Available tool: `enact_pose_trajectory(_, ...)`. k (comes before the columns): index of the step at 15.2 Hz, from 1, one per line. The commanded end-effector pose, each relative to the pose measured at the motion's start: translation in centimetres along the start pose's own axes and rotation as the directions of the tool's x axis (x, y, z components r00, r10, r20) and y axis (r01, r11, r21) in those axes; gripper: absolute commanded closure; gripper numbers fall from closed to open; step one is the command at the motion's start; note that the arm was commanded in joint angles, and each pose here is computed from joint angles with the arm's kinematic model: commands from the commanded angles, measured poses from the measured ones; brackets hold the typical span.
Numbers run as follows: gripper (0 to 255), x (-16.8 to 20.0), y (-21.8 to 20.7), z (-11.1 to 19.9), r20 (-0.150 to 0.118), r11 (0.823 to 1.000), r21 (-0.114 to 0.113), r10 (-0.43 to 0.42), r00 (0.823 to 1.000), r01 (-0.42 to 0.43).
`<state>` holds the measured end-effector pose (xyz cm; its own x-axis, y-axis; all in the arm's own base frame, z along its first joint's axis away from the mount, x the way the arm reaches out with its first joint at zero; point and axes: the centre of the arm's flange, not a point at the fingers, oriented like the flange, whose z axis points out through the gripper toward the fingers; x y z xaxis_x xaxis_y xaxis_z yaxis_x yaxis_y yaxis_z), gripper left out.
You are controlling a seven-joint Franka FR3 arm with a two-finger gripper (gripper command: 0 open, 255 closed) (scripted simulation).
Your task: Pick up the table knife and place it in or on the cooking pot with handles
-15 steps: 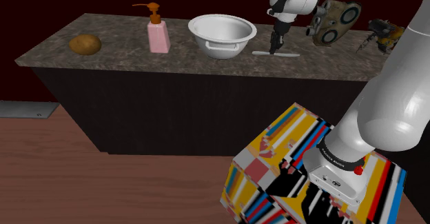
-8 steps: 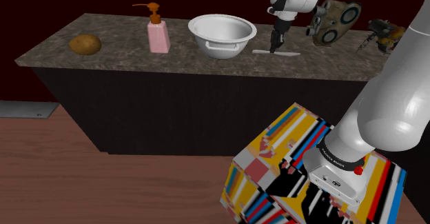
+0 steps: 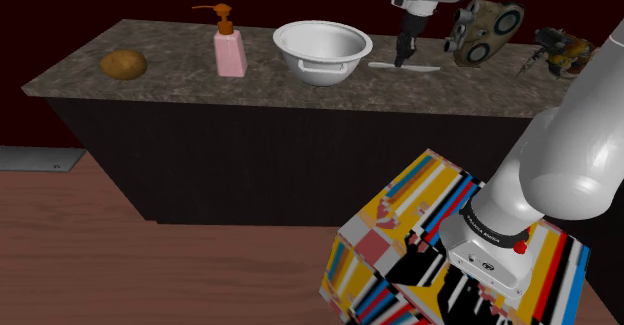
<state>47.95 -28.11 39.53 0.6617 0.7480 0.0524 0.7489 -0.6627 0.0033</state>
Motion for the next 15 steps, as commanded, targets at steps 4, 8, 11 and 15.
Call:
enact_pose_trajectory(4, 255, 0.0, 0.1, -2.7, 0.0, 1.0, 0.0, 0.0, 1.0, 0.0)
enact_pose_trajectory(8, 255, 0.1, 0.1, -4.8, 0.0, 1.0, 0.0, 0.0, 1.0, 0.0)
enact_pose_trajectory(11, 255, 0.2, 0.1, -6.4, 0.0, 1.0, 0.0, 0.0, 1.0, 0.0)
enact_pose_trajectory(15, 255, 0.3, 0.1, -8.5, 0.0, 1.0, 0.0, 0.0, 1.0, 0.0)
